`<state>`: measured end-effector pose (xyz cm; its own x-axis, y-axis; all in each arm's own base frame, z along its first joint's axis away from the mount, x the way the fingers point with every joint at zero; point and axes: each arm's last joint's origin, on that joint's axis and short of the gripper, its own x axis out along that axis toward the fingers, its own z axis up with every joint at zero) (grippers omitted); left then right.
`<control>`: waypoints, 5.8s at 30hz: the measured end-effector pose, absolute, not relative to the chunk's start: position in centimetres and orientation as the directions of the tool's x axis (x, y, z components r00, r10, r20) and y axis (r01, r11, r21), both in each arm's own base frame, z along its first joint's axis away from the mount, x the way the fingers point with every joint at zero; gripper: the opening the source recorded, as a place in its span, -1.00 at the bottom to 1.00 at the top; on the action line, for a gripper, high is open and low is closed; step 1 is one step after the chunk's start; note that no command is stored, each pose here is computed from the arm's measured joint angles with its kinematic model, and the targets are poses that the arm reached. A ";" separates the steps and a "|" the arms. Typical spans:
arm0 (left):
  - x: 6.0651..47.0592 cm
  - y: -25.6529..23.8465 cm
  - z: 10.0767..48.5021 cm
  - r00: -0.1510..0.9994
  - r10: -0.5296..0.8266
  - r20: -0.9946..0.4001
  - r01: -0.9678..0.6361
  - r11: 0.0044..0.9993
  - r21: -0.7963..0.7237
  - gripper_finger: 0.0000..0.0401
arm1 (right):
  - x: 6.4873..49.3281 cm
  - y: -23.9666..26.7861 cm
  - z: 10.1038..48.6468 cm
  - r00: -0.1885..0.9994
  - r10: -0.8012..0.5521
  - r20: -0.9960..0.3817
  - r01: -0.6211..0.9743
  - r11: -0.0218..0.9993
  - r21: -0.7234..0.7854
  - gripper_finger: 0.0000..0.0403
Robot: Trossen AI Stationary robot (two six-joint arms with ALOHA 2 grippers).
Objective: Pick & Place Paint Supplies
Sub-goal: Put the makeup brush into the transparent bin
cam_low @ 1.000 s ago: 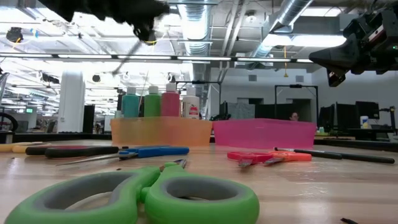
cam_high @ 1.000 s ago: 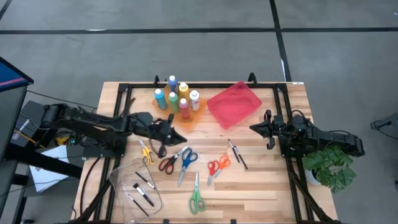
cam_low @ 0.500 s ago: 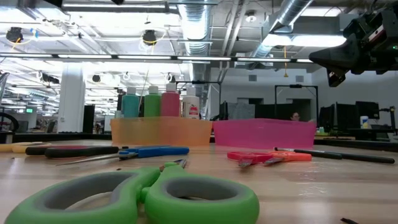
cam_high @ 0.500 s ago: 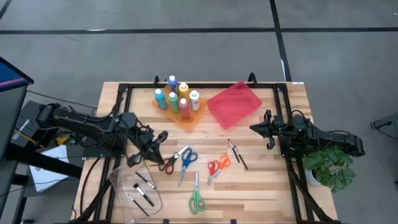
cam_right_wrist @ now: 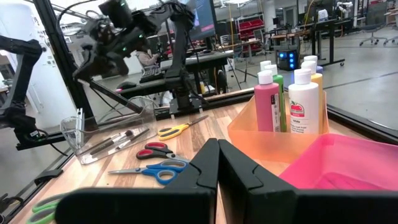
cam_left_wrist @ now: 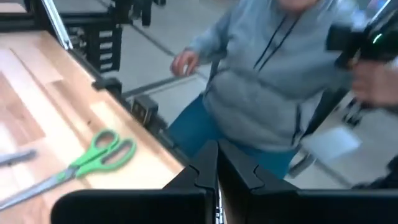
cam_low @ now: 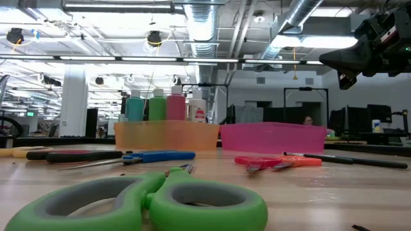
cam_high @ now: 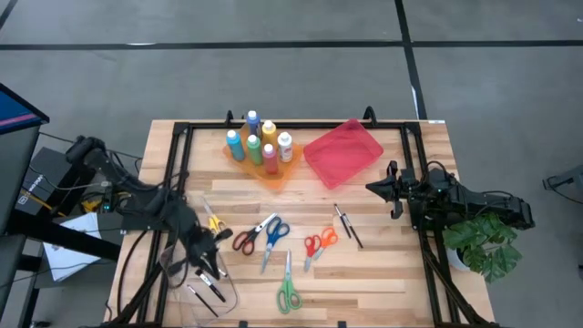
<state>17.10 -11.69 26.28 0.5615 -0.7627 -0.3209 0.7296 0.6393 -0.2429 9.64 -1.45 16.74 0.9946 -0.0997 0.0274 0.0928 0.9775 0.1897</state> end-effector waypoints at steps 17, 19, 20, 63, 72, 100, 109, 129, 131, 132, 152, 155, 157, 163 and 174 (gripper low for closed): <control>13.1 -13.6 19.5 0.593 -0.580 -0.558 0.613 0.775 -0.154 -1.00 | 9.6 -1.4 16.7 0.995 -0.100 0.027 0.093 0.977 0.190 -1.00; 13.0 -13.5 18.8 0.593 -0.580 -0.559 0.607 0.778 -0.164 -1.00 | 9.6 -1.4 16.7 0.995 -0.100 0.027 0.093 0.977 0.190 -1.00; 12.9 -13.4 18.5 0.592 -0.579 -0.561 0.606 0.778 -0.164 -1.00 | 9.6 -1.4 16.7 0.995 -0.100 0.027 0.093 0.977 0.190 -1.00; 13.8 -13.6 19.9 0.764 -0.528 -0.372 0.510 0.846 -0.154 -0.48 | 9.6 -1.4 16.7 0.995 -0.100 0.027 0.093 0.977 0.190 -1.00; 14.3 -13.2 26.7 0.881 -0.362 0.305 0.376 0.927 0.015 -0.26 | 9.6 -1.4 16.7 0.995 -0.100 0.027 0.093 0.977 0.190 -1.00; 35.5 -0.7 24.5 0.959 -0.114 -0.261 0.129 0.991 0.038 -0.25 | 9.6 -1.4 16.7 0.995 -0.100 0.027 0.093 0.977 0.190 -1.00; 40.6 1.9 21.9 0.950 -0.087 -0.300 0.117 0.990 0.082 -0.25 | 9.6 -1.4 16.7 0.995 -0.100 0.028 0.093 0.977 0.190 -1.00; 44.3 4.7 15.9 0.948 -0.147 -0.282 0.187 0.975 0.120 -0.25 | 9.6 -1.4 16.7 0.995 -0.100 0.028 0.093 0.977 0.190 -1.00; 44.5 4.8 15.2 0.947 -0.154 -0.283 0.193 0.974 0.118 -0.25 | 9.6 -1.4 16.7 0.995 -0.100 0.028 0.093 0.977 0.190 -1.00; 44.7 4.8 15.0 0.945 -0.161 -0.285 0.200 0.973 0.114 -0.25 | 9.6 -1.4 16.7 0.995 -0.100 0.028 0.093 0.977 0.190 -1.00; 48.5 4.1 11.1 0.904 -0.192 -0.383 0.241 0.967 0.083 -0.25 | 9.6 -1.4 16.7 0.995 -0.100 0.028 0.093 0.977 0.190 -1.00; 48.5 4.1 11.1 0.898 -0.192 -0.395 0.242 0.967 0.079 -0.25 | 9.6 -1.4 16.7 0.995 -0.100 0.028 0.093 0.977 0.190 -1.00; 48.4 4.0 11.1 0.894 -0.193 -0.404 0.242 0.967 0.074 -0.25 | 9.6 -1.4 16.7 0.995 -0.100 0.028 0.093 0.977 0.190 -1.00; 48.2 4.0 10.8 0.869 -0.191 -0.457 0.236 0.971 0.043 -0.25 | 9.6 -1.4 16.7 0.995 -0.100 0.028 0.093 0.977 0.190 -1.00; 48.2 2.4 11.6 0.883 -0.182 -0.433 0.233 0.970 0.066 -0.25 | 9.6 -1.4 16.7 0.995 -0.100 0.029 0.092 0.978 0.190 -1.00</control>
